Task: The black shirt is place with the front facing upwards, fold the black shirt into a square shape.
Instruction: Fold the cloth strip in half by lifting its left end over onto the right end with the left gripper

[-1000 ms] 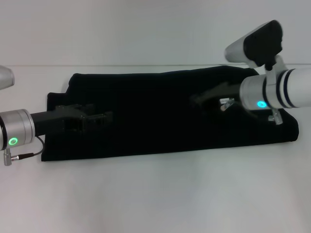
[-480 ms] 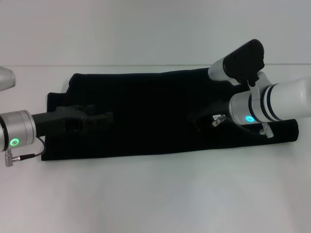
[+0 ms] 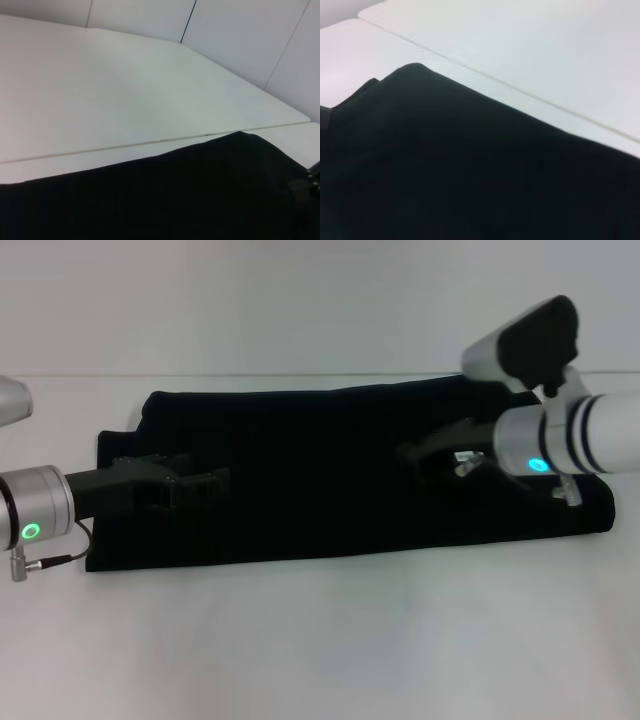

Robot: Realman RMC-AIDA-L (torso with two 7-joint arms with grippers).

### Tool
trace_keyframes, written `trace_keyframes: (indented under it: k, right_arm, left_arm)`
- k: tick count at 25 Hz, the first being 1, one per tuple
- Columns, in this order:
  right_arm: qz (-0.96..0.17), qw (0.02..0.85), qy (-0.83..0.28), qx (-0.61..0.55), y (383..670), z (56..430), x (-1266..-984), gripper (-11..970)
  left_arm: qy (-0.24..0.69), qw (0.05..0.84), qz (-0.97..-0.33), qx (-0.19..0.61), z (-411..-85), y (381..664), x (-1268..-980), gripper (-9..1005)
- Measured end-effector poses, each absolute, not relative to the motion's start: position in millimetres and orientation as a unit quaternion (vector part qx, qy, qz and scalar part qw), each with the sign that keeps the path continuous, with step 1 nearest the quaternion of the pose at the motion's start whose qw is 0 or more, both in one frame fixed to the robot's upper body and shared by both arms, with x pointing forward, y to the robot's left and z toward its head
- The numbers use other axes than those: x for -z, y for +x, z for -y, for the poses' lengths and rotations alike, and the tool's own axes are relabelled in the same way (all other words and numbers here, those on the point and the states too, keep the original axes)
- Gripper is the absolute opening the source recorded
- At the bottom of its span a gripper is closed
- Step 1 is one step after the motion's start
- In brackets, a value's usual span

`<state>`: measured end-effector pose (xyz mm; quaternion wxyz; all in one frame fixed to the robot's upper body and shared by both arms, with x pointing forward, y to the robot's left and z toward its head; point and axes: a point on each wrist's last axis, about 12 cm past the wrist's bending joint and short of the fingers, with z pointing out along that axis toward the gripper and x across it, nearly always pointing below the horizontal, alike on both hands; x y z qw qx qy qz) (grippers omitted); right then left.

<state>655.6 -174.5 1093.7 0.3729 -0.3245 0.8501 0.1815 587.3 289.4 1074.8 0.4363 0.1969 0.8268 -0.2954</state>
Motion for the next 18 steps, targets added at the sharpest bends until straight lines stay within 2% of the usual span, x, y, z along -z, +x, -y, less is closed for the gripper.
trace_keyframes:
  k: [9, 18]
  right_arm:
    - [-0.86, 0.323, -0.321, -0.23, 640.0, 194.9, -1088.9, -1]
    - [-0.883, 0.308, -0.292, -0.199, 639.7, 209.2, -1080.7, 0]
  left_arm:
    - [0.188, 0.431, -0.834, 0.288, -286.2, 589.6, -1068.7, 750]
    - [0.19, 0.431, -0.832, 0.292, -281.1, 590.2, -1068.6, 754]
